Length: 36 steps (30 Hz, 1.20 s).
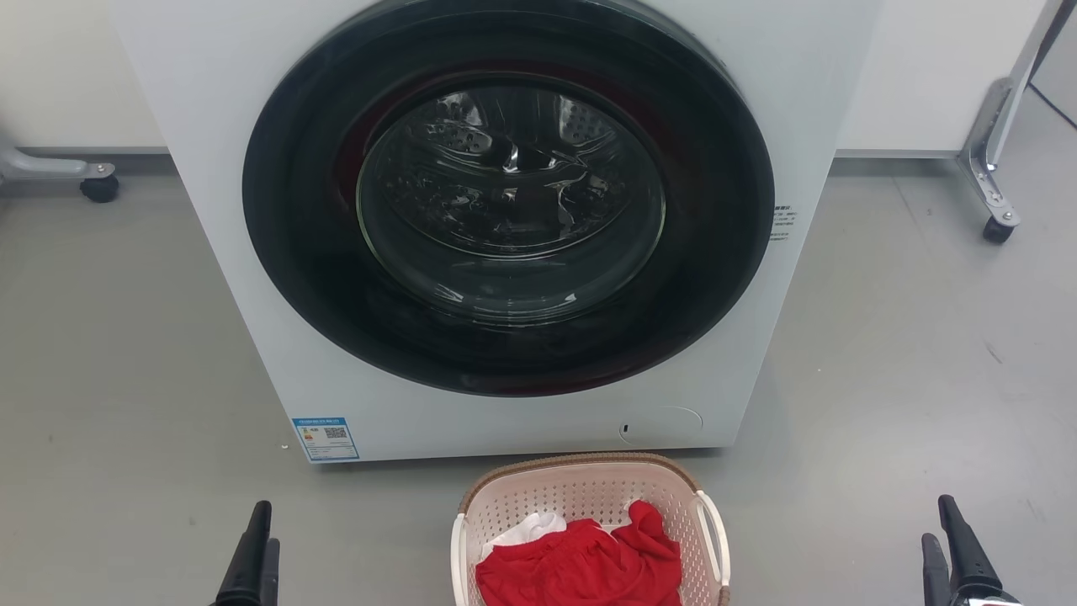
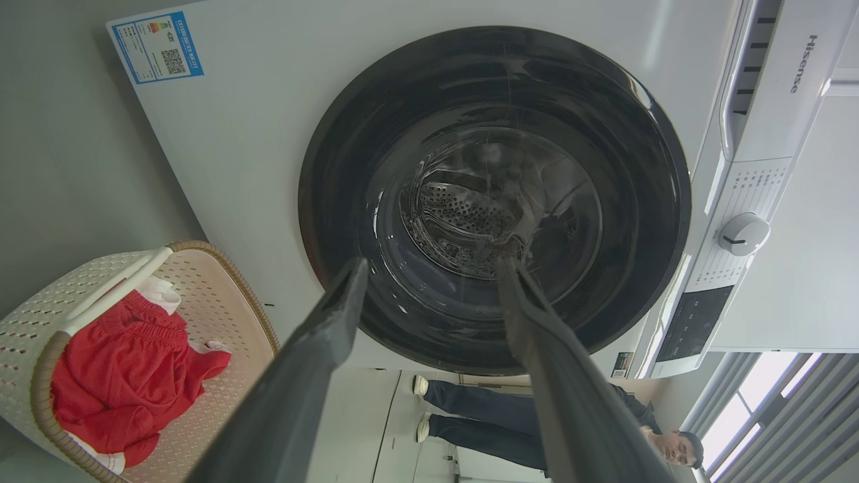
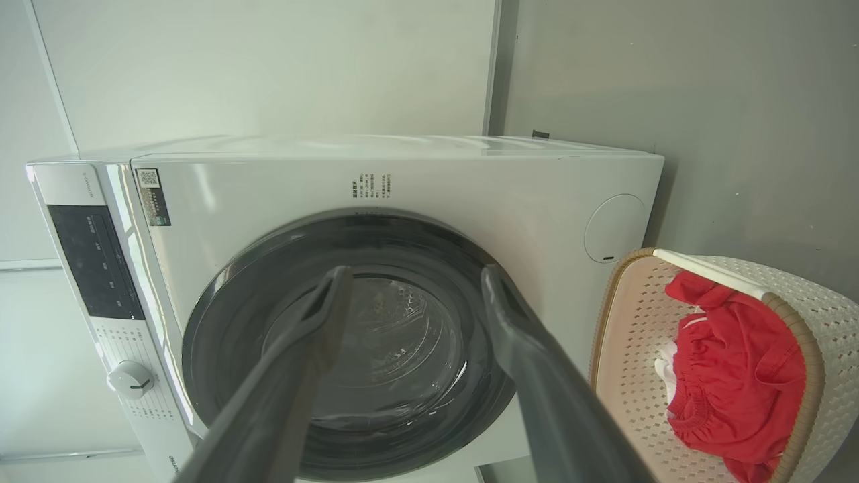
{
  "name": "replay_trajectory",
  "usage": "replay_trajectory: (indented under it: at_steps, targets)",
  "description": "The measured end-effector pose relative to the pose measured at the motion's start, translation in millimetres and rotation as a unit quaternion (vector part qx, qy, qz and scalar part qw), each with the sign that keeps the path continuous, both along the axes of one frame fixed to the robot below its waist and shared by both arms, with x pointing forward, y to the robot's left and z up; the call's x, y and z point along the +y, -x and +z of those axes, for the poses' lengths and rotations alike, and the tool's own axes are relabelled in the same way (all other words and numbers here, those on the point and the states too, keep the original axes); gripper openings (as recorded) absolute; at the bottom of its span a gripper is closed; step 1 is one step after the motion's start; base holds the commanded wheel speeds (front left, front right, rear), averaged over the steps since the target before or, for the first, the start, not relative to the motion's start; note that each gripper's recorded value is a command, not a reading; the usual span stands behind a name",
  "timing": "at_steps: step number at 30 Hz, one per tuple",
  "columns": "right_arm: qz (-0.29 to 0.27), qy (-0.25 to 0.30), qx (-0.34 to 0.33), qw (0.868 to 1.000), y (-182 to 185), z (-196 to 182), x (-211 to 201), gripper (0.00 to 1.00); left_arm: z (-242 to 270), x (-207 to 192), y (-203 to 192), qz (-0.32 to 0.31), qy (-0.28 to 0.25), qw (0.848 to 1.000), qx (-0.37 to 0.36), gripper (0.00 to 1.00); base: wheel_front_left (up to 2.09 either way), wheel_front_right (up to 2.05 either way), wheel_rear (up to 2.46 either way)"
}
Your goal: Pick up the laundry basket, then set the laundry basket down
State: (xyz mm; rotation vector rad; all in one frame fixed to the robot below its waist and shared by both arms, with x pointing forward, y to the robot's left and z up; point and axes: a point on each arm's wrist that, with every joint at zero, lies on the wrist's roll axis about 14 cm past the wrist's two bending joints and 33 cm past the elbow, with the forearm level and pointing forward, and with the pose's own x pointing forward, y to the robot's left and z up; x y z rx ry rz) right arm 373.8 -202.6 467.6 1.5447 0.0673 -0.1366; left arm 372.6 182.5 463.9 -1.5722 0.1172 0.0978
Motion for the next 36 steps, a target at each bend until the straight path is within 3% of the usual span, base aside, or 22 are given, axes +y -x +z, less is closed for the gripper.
replay_trajectory:
  at_steps: [11, 19, 26, 36]
  targets:
    - [0.012, 0.061, -0.001, 0.998, -2.4, 3.2, 3.0, 1.0, 6.0, -6.3, -6.0, -0.008, -0.043, 0.999, -0.009, 1.0, 0.0, 0.0, 0.0]
    - [0.027, 0.135, -0.008, 0.99, -7.0, 9.6, 4.3, 1.0, 13.1, -8.8, -11.4, -0.02, -0.117, 0.993, -0.017, 1.0, 0.0, 0.0, 0.0]
    - [0.044, 0.206, -0.013, 0.977, -10.2, 14.6, 9.4, 1.0, 22.3, -12.6, -15.7, -0.03, -0.188, 0.981, -0.027, 1.0, 0.0, 0.0, 0.0]
    - [0.073, 0.322, -0.013, 0.944, -11.6, 17.1, 16.9, 1.0, 29.5, -21.9, -17.0, -0.052, -0.294, 0.953, -0.041, 1.0, 0.0, 0.0, 0.0]
